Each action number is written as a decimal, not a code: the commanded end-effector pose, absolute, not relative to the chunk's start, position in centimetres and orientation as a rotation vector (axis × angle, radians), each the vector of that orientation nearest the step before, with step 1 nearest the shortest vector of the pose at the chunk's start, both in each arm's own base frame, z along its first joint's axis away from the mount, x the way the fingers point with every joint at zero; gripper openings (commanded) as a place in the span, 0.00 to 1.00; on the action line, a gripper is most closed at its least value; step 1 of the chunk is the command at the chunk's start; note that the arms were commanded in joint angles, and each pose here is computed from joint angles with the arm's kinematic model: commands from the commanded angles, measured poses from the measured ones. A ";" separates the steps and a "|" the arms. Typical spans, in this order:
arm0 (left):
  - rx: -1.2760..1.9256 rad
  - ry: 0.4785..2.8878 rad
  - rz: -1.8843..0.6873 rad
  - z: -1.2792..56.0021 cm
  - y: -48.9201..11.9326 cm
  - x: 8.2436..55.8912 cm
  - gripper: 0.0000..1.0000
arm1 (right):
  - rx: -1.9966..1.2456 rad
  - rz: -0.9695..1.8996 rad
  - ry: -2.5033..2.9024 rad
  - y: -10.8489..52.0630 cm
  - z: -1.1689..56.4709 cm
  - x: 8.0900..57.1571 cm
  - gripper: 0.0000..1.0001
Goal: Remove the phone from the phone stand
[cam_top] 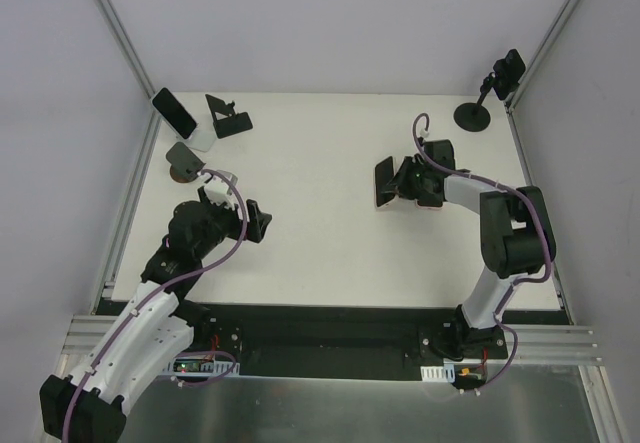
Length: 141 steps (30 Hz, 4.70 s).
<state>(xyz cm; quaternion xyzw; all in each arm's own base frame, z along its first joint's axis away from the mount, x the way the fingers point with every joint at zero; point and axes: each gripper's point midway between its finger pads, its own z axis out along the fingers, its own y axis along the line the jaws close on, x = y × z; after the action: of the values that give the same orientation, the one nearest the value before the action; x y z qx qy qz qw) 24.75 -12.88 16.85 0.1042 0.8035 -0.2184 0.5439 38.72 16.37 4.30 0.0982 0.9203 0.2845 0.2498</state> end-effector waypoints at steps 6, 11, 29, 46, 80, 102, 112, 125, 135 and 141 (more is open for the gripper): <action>0.262 1.853 -0.511 18.4 -13.0 25.5 0.99 | 0.283 0.750 2.512 15.2 2.1 38.7 0.24; 0.259 1.856 -0.508 18.3 -13.0 25.5 0.99 | 0.287 0.722 2.526 14.7 1.5 38.0 0.41; 0.249 1.858 -0.500 18.3 -12.8 25.6 0.99 | 0.341 0.578 2.566 12.6 2.7 36.3 0.77; 0.185 1.884 -0.494 17.9 -12.4 25.7 0.99 | 0.211 0.416 2.509 11.1 9.1 35.4 1.00; -0.294 1.857 -0.280 28.4 4.8 46.0 0.99 | -0.056 0.433 1.865 8.4 25.2 24.5 0.96; -0.230 1.820 -0.487 23.1 16.6 57.3 0.78 | -0.012 0.433 1.946 8.4 25.0 25.2 0.96; -0.257 1.798 -0.568 21.1 16.9 59.3 0.61 | -0.014 0.443 1.966 8.8 25.8 25.9 0.96; -0.226 1.745 -0.619 22.2 16.6 60.3 0.30 | -0.014 0.442 1.997 8.9 25.8 25.9 0.96; -0.157 1.695 -0.601 25.7 15.9 59.4 0.00 | -0.004 0.476 1.994 9.4 25.8 26.6 0.96; -0.114 1.656 -0.577 28.3 14.8 58.4 0.00 | -0.030 0.487 2.003 9.8 25.5 26.7 0.96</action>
<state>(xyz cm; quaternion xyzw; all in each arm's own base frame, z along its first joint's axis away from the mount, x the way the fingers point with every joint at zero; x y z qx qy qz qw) 59.63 15.76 18.68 -0.1194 0.7733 -0.2738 0.5593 26.06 9.12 23.08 -0.0023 0.8532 0.1852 0.4876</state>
